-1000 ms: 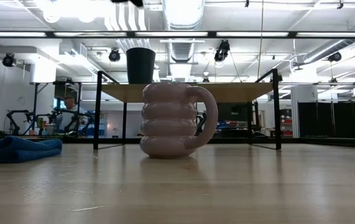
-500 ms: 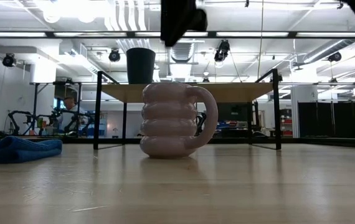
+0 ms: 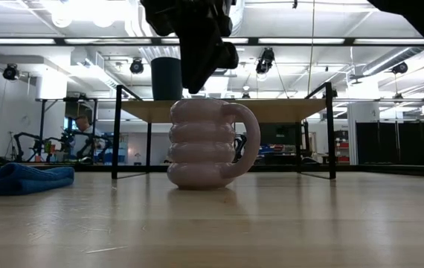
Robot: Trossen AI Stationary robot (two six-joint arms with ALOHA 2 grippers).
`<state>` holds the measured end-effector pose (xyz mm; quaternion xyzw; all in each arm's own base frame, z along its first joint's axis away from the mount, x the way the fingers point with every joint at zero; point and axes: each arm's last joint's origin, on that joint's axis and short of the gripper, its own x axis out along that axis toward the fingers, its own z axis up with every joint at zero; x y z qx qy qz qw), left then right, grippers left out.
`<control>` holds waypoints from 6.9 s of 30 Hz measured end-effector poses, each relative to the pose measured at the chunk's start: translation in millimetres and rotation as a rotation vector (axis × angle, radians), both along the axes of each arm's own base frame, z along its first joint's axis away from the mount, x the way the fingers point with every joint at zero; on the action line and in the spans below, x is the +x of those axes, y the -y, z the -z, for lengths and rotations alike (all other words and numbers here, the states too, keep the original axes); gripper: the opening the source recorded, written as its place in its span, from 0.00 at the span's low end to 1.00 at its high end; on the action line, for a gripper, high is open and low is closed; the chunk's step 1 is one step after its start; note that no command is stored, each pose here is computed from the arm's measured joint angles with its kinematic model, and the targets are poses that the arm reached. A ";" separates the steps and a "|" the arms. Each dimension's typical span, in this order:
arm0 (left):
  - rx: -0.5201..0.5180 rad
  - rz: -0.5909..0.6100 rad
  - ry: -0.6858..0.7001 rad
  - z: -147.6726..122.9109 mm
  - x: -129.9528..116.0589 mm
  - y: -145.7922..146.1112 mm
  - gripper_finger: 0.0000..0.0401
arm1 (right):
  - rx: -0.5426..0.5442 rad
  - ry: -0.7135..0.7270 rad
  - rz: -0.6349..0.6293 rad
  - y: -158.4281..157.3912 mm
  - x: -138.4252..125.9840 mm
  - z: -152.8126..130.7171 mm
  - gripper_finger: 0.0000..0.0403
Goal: Stack small to large cups/mugs on shelf
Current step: Put the light purple mug on the shelf, then put the purple glass on the shelf
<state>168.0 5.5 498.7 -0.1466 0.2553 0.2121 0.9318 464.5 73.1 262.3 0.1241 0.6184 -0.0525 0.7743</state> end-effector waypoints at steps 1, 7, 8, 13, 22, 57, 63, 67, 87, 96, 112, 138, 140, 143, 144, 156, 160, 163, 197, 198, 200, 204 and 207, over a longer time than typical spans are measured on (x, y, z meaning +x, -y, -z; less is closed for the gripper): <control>0.001 0.001 -0.006 1.1 1.4 0.0 0.21 | 0.001 0.004 0.005 0.3 0.4 -0.1 0.17; 0.021 0.015 -0.047 6.2 12.2 0.3 0.21 | 0.006 0.025 0.011 1.3 3.8 1.3 0.17; 0.022 0.016 -0.052 6.7 12.5 0.3 0.21 | 0.006 0.025 0.011 1.2 3.9 1.8 0.17; 0.022 0.017 -0.061 7.8 14.4 0.4 0.21 | 0.003 0.020 0.015 2.3 5.4 6.9 0.17; 0.022 0.017 -0.055 6.8 12.6 0.4 0.21 | 0.009 -0.038 0.057 4.2 3.9 26.3 0.17; 0.075 0.015 -0.068 6.5 12.1 -0.5 0.21 | 0.017 0.044 0.009 -8.5 -62.4 -87.8 0.05; 0.075 0.015 -0.073 7.5 15.2 -0.4 0.21 | -0.078 0.140 0.087 16.7 -82.3 -120.7 0.05; 0.076 0.015 -0.083 9.4 19.9 -0.3 0.21 | -0.154 0.193 0.142 42.4 -91.4 -136.4 0.05; 0.083 0.021 -0.099 12.0 26.8 -0.1 0.21 | -0.162 0.221 0.103 151.9 -83.1 -129.4 0.07; 0.134 0.058 -0.120 11.7 26.1 -0.3 0.21 | -0.159 0.229 -0.029 156.7 -82.5 -127.7 0.07; 0.161 0.078 -0.131 11.5 25.3 -0.3 0.21 | -0.090 0.178 -0.041 183.4 -71.0 -102.5 0.07; 0.161 0.078 -0.133 11.9 25.4 -0.3 0.21 | -0.132 0.205 0.017 188.9 -67.8 -103.5 0.23; 0.161 0.078 -0.133 11.9 25.4 -0.3 0.21 | -0.136 0.206 0.019 189.1 -67.7 -103.7 0.23; 0.161 0.078 -0.133 12.0 25.5 -0.3 0.21 | -0.139 0.209 0.020 189.2 -67.6 -103.9 0.22; 0.161 0.078 -0.134 12.0 25.5 -0.3 0.21 | -0.139 0.210 0.020 189.1 -67.7 -104.3 0.23; 0.196 0.102 -0.149 12.1 26.0 -0.6 0.21 | -0.146 0.279 0.051 184.8 -76.5 -123.1 0.22; 0.196 0.103 -0.150 12.2 26.1 -0.6 0.21 | -0.143 0.338 0.073 176.2 -85.6 -140.2 0.22; 0.196 0.102 -0.150 12.3 26.2 -0.6 0.21 | -0.121 0.379 0.096 165.1 -97.9 -156.6 0.21; 0.200 0.104 -0.156 13.3 26.9 -0.7 0.21 | 0.389 -0.309 0.808 -71.0 -243.1 -133.7 0.20; 0.200 0.104 -0.156 13.4 27.0 -0.7 0.21 | 0.384 -0.356 0.840 -76.9 -246.5 -128.5 0.19; 0.199 0.105 -0.157 13.5 27.1 -0.7 0.21 | 0.375 -0.453 0.918 -89.3 -253.9 -118.5 0.19; 0.199 0.104 -0.156 13.5 27.1 -0.7 0.21 | 0.354 -0.531 1.043 -111.9 -265.1 -102.0 0.19; 0.200 0.105 -0.157 13.5 27.1 -0.7 0.21 | 0.363 -0.550 1.119 -124.3 -269.0 -91.6 0.19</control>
